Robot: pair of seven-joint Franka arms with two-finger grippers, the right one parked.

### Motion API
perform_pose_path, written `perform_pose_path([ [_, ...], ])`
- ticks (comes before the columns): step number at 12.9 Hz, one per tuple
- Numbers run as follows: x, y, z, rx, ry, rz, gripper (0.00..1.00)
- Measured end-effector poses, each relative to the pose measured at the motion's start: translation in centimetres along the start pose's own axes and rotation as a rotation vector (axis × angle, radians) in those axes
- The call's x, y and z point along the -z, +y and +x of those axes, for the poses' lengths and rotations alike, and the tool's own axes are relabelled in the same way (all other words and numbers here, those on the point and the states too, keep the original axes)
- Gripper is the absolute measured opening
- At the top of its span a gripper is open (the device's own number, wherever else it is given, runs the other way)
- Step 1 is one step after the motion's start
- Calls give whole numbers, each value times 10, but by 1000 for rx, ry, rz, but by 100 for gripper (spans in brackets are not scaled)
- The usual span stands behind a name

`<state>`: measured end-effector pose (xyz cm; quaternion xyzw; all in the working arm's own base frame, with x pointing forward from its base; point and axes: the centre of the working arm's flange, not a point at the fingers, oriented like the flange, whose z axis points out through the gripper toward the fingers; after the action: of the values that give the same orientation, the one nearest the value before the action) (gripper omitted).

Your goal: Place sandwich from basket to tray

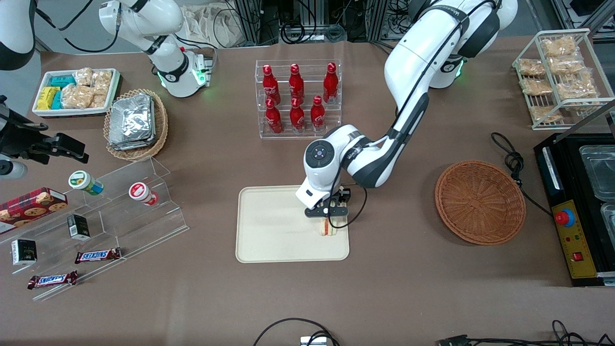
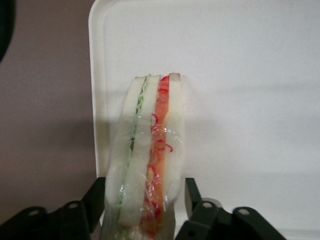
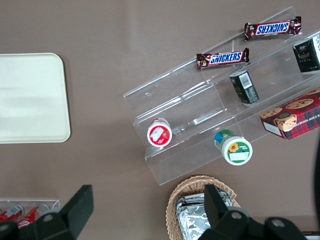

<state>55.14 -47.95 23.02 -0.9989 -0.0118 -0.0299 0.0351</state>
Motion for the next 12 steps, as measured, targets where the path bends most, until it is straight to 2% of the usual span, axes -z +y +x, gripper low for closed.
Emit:
perform_pose_path([
  [2,13,1,6,53,20,-15,96],
  [3,23,0,11,74,32,-21,100],
  [5,49,-7,18,135,46,-15,100],
  [7,81,-20,24,182,56,6,100],
  [10,137,-68,46,258,62,51,100],
  [12,173,-108,66,322,81,54,100],
])
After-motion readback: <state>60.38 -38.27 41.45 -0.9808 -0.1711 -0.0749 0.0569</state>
